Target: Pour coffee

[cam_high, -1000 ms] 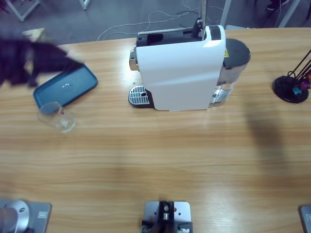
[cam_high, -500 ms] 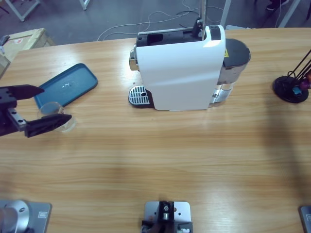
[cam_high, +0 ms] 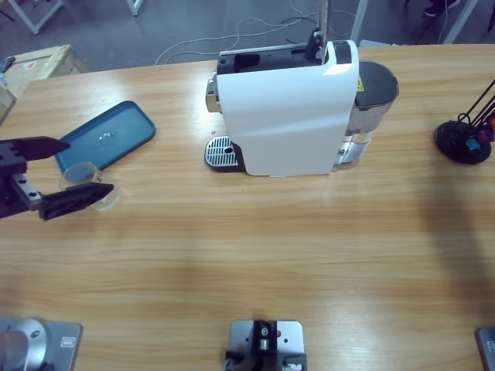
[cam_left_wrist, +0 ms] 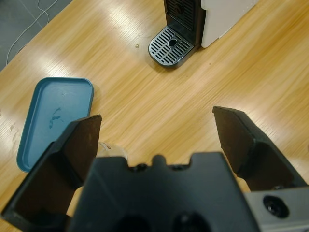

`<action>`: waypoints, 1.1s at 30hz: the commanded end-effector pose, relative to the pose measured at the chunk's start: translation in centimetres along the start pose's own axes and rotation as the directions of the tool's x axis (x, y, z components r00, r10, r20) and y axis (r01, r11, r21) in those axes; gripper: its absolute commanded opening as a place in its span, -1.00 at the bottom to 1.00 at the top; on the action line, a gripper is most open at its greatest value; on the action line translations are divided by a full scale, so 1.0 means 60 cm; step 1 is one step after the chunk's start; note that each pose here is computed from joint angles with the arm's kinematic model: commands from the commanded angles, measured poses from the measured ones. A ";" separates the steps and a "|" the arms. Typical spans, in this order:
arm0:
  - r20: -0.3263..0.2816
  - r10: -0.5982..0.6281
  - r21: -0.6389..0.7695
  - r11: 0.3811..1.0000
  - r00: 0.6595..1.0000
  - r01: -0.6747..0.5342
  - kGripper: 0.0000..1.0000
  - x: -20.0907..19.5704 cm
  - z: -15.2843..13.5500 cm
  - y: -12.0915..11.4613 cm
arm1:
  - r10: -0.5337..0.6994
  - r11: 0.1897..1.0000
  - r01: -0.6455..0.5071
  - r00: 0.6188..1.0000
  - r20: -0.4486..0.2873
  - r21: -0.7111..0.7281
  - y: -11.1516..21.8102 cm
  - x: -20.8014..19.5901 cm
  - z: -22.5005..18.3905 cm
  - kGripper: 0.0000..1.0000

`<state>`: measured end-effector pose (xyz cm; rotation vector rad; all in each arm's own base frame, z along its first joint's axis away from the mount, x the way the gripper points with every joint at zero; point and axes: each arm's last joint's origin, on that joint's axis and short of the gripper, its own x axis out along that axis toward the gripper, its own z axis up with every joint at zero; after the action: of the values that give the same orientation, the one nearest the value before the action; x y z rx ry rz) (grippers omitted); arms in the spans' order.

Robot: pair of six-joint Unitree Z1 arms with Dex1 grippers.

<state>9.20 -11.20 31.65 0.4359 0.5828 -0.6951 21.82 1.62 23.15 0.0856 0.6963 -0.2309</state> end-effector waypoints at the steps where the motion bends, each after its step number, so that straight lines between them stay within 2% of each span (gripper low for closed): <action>1: -0.007 -0.010 -0.007 1.000 1.000 0.010 0.98 -0.004 -0.022 -0.003 | -0.005 1.000 0.004 0.999 -0.032 -0.008 -0.004 0.017 -0.010 -0.17; 5: -0.014 -0.013 -0.013 1.000 1.000 0.013 0.98 -0.002 -0.024 -0.004 | 0.003 1.000 -0.003 1.000 0.019 0.005 -0.010 -0.006 -0.005 -0.17; 10: -0.015 -0.025 -0.025 0.999 1.000 0.024 0.98 -0.001 -0.025 -0.005 | 0.007 1.000 -0.007 0.999 0.033 0.005 -0.010 -0.010 -0.001 -0.20; 11: -0.012 -0.026 -0.027 0.999 1.000 0.026 0.98 -0.002 -0.025 -0.004 | 0.007 1.000 -0.007 0.999 0.035 0.002 -0.010 -0.011 -0.001 -0.35; 15: -0.011 -0.027 -0.028 0.999 1.000 0.027 0.98 -0.004 -0.028 -0.004 | 0.015 1.000 -0.015 0.999 0.029 -0.003 -0.009 -0.009 -0.002 -0.44; 16: -0.011 -0.027 -0.029 0.999 1.000 0.026 0.98 -0.004 -0.028 -0.004 | 0.018 1.000 -0.018 0.999 0.028 -0.007 -0.009 -0.009 -0.002 -0.62; 18: -0.013 -0.027 -0.031 0.999 1.000 0.027 0.98 -0.003 -0.028 -0.004 | 0.022 1.000 -0.022 0.999 0.026 -0.013 -0.009 -0.009 -0.003 -0.67; 20: -0.012 -0.027 -0.032 0.999 1.000 0.027 0.98 -0.004 -0.029 -0.004 | 0.029 0.999 -0.028 0.999 0.028 -0.019 -0.009 -0.010 -0.004 -0.92; 24: -0.013 -0.027 -0.034 0.999 1.000 0.026 0.98 -0.005 -0.032 -0.004 | 0.035 0.999 -0.034 0.999 0.041 -0.023 -0.009 -0.015 -0.002 -1.00; 33: -0.005 -0.037 -0.051 0.998 0.999 0.037 0.98 -0.011 -0.047 -0.003 | 0.048 0.999 -0.046 0.996 0.080 -0.027 -0.013 -0.052 0.009 -1.00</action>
<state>8.57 -10.35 31.04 0.3943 0.5979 -0.6895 21.40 1.57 24.12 0.0724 0.6453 -0.1869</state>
